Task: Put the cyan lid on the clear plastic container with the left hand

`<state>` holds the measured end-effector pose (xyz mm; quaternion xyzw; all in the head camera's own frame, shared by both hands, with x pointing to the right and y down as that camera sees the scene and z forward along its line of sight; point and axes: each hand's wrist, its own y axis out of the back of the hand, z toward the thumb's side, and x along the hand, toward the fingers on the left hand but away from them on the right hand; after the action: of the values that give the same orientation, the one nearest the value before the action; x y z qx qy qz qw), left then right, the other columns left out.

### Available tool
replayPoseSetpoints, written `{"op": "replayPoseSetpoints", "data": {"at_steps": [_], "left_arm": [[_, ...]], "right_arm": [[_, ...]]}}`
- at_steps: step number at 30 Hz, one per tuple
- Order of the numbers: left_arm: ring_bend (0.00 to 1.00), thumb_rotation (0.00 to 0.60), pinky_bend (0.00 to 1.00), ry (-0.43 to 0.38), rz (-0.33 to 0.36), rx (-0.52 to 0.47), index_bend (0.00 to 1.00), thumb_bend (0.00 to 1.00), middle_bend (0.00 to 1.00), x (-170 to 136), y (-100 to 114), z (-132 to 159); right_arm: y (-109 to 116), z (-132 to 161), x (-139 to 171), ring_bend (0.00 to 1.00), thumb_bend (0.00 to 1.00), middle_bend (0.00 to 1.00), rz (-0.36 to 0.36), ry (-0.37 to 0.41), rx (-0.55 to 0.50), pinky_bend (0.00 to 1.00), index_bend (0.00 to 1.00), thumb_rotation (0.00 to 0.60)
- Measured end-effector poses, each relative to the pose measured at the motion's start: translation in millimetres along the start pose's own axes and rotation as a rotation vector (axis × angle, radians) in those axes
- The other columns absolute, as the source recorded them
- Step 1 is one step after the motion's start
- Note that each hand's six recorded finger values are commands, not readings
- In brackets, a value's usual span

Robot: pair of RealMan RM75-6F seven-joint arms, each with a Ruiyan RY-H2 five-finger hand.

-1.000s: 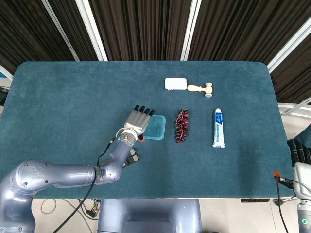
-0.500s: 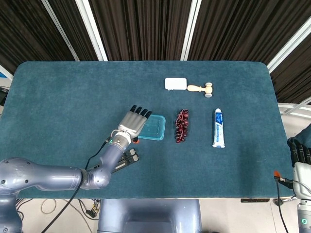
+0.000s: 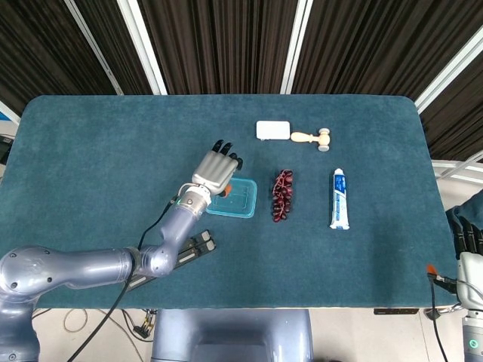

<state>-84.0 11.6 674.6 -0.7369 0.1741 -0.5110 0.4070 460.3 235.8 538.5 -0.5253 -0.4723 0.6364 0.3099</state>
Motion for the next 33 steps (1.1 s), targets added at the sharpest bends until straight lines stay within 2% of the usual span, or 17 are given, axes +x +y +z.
{"op": "replayPoseSetpoints", "data": {"at_steps": [8,15,26,33], "left_arm": [[0.05,0.6,0.06,-0.021,-0.02,-0.041,0.49,0.42,0.27,14.8,-10.1,6.7],[0.05,0.6,0.06,-0.017,-0.044,-0.044,0.51,0.44,0.27,21.4,-18.7,5.0],[0.05,0.6,0.06,-0.024,-0.052,-0.068,0.57,0.44,0.27,20.5,-18.1,6.7],[0.05,0.6,0.06,-0.026,-0.034,-0.065,0.6,0.49,0.3,20.4,-12.0,10.8]], "right_arm": [[-0.1,-1.2,-0.1,0.03,0.29,0.04,0.005,-0.01,-0.009,0.0,0.06,0.6],[-0.4,-0.8,0.1,0.03,0.29,0.04,0.007,-0.011,-0.01,0.0,0.06,0.6],[-0.3,-0.9,0.3,0.03,0.29,0.04,0.008,-0.014,-0.011,0.0,0.06,0.6],[-0.3,-1.2,0.8,0.03,0.29,0.04,0.011,-0.015,-0.012,0.0,0.06,0.6]]}}
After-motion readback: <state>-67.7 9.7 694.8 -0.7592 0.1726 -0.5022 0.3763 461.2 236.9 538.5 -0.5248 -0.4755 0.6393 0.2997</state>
